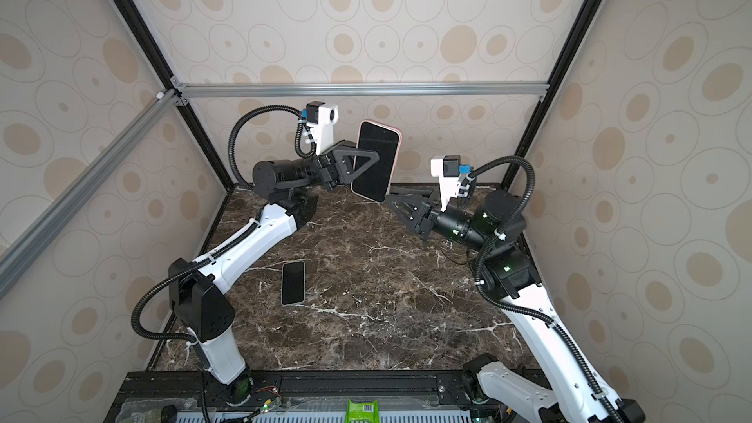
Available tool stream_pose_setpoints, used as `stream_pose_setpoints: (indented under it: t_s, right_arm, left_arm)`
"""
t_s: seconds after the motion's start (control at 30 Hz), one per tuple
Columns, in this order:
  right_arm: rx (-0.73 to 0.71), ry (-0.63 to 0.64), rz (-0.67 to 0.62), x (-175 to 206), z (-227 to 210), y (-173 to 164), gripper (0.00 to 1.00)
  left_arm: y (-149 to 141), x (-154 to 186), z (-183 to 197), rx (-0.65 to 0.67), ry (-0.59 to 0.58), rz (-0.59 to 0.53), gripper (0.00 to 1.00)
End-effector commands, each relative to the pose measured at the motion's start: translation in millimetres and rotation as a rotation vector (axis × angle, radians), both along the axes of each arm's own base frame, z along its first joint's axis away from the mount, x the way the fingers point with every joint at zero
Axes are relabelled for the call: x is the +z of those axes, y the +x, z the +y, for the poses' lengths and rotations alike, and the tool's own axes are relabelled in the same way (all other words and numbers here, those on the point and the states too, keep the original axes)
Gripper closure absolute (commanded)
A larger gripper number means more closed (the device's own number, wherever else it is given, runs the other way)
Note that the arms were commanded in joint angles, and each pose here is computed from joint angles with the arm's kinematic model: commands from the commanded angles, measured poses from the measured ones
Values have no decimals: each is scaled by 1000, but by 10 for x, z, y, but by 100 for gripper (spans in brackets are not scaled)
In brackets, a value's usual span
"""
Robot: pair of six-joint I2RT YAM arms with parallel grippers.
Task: Take the phone out of the phone case
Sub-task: Remove the phone case from the phone.
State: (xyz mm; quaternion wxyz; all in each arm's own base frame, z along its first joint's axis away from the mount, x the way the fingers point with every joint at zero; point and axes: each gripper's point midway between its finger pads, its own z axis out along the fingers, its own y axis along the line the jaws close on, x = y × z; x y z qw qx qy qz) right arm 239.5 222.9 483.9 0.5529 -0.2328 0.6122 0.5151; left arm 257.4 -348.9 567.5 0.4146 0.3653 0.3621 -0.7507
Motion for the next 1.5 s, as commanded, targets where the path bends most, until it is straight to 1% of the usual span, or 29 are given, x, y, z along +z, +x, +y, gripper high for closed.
stream_pose_setpoints:
  t_s: [0.0, 0.27, 0.43, 0.57, 0.67, 0.77, 0.87, 0.93, 1.0, 1.07, 1.2, 1.27, 1.37, 1.47]
  right_arm:
    - [-37, 9, -12, 91, -54, 10, 68]
    - [-125, -14, 20, 16, -130, 137, 69]
    - [-147, -28, 30, 1, -146, 175, 69]
    - [-202, -46, 44, -44, -199, 249, 69]
    - [-247, -41, 50, -26, -253, 295, 70]
    - [-244, -30, 50, 14, -246, 308, 70]
    - [-195, -14, 4, 75, -206, 208, 69]
    - [-224, -6, -32, 103, -278, 143, 69]
    - [-233, 33, -76, 202, -346, 27, 69]
    - [-210, 81, -114, 360, -380, -119, 69]
    - [-222, 152, -132, 581, -479, -247, 71]
    - [-206, 174, -139, 676, -493, -296, 71]
    - [-165, 179, -135, 756, -460, -337, 71]
    - [-190, 166, -111, 737, -475, -290, 73]
  left_arm:
    - [-350, 353, 174, -18, -86, -122, 100]
    - [-396, 325, 148, -39, -81, -128, 100]
    - [-414, 302, 109, -50, -77, -124, 100]
    - [-438, 289, 65, -64, -76, -121, 100]
    - [-452, 273, 41, -71, -73, -118, 100]
    - [-463, 261, 18, -75, -72, -117, 100]
    - [-454, 244, 2, -64, -62, -124, 100]
    - [-441, 252, -6, -43, -50, -132, 100]
    - [-427, 243, -18, -23, -36, -137, 100]
    - [-411, 212, -37, -5, -19, -142, 100]
    - [-430, 218, -28, 4, -14, -154, 100]
    - [-426, 221, -24, 9, -14, -153, 100]
    - [-436, 230, -14, 10, -15, -157, 100]
    - [-447, 229, -9, 8, -17, -157, 100]
